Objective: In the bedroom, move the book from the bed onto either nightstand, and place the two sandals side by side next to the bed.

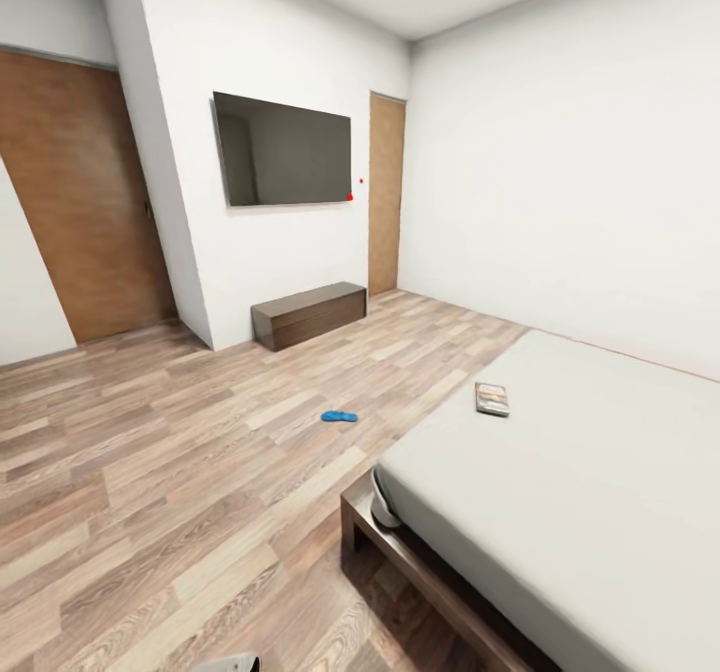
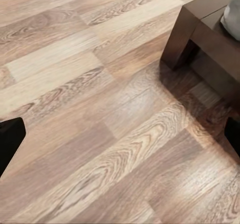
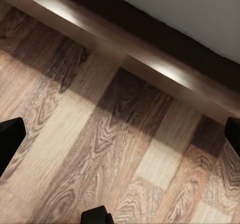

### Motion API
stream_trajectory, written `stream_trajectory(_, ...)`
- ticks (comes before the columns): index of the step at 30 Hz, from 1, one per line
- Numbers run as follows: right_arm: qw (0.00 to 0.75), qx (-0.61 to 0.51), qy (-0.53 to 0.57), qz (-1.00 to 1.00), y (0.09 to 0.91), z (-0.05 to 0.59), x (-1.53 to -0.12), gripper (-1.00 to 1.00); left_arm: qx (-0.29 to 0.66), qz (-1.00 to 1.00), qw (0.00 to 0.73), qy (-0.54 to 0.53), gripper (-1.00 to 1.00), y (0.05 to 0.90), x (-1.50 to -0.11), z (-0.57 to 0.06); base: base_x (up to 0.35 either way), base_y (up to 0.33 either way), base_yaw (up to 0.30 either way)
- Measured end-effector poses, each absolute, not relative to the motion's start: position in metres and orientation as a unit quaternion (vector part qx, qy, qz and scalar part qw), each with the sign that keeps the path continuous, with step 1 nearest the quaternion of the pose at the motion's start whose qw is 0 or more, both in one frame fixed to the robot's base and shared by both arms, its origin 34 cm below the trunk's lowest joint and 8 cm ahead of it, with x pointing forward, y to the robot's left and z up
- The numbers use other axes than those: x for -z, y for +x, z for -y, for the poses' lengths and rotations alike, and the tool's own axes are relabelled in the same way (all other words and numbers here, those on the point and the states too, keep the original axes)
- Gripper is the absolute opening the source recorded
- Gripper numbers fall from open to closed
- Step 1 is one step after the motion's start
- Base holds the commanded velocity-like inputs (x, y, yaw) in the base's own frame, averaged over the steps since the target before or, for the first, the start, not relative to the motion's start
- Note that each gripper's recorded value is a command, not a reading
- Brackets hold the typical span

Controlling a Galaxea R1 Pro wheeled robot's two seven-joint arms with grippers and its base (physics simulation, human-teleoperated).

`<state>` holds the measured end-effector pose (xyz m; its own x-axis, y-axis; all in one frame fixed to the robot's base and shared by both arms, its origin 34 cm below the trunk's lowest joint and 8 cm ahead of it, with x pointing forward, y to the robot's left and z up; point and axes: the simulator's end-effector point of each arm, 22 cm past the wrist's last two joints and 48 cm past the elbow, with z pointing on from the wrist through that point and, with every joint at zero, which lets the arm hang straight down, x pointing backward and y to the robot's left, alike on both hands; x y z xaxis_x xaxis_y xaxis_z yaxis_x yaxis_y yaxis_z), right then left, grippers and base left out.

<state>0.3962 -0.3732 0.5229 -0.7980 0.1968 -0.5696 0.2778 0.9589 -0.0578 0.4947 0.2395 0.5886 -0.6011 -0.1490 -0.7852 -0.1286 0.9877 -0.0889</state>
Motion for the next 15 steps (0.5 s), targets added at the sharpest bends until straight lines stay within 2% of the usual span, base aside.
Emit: stream_trajectory(15, 0.292, 0.07, 0.125, -0.946, 0.3962, 0.3736, -0.523, 1.0, 0.012, -0.895, 0.44, -0.078, 1.0, 0.495, -0.5889, -0.2396, 0.0, 0.0, 0.294)
